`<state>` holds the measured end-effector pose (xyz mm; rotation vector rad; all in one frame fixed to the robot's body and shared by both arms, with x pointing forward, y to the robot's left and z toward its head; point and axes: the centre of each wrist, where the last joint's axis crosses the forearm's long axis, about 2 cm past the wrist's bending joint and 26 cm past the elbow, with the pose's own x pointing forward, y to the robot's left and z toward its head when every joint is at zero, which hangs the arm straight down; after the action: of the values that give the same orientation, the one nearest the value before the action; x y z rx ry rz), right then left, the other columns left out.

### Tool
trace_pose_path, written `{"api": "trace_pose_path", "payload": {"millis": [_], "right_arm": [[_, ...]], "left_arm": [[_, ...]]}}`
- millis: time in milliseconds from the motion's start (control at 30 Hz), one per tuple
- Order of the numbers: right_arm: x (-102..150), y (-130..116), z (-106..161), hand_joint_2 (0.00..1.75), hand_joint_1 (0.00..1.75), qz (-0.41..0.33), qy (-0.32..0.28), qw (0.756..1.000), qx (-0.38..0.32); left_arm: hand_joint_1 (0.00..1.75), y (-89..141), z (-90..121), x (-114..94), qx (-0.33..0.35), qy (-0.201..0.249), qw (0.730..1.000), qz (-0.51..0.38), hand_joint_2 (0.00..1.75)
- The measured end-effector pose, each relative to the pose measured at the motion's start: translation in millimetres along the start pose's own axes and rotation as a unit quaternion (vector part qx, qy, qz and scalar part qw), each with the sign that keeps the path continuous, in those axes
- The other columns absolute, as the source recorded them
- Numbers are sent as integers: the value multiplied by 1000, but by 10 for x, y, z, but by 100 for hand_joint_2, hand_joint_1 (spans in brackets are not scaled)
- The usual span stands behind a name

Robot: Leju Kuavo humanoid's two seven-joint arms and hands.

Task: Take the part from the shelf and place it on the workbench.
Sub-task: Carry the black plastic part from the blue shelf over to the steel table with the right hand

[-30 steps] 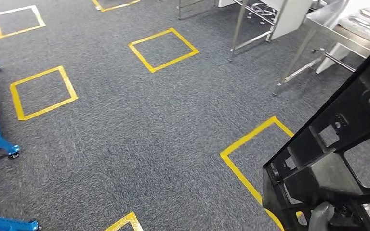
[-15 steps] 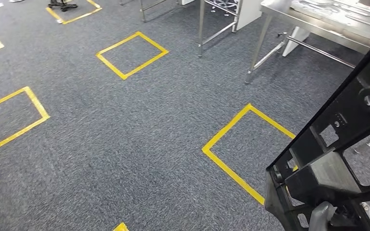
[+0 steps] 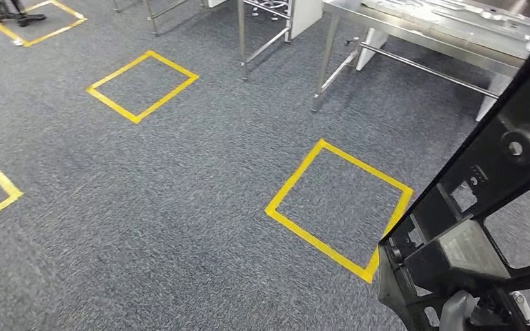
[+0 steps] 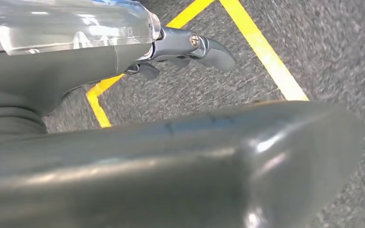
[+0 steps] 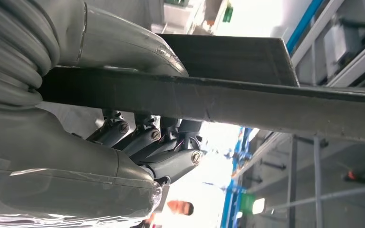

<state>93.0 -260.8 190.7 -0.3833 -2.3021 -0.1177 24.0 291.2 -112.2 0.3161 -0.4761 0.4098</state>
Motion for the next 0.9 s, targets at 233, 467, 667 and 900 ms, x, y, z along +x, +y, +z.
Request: {"api": "trace_pose_path", "payload": {"millis": [233,467,667,900], "right_arm": [[0,0,2,175,175,2,1,1000,2],[2,1,-1,175,175,2,2,1000,5],[1,6,-4,175,175,1,6,1000,12],[-5,1,-25,175,175,27,37,999,-2]], "left_arm": [[0,-7,0,4,-3,-2,1000,0,0],[0,-29,-12,37,-10,-7,1000,3,0],[0,-18,3,1,-13,-4,1000,2,0],[0,-32,1,7,-38,-10,999,19,0]]}}
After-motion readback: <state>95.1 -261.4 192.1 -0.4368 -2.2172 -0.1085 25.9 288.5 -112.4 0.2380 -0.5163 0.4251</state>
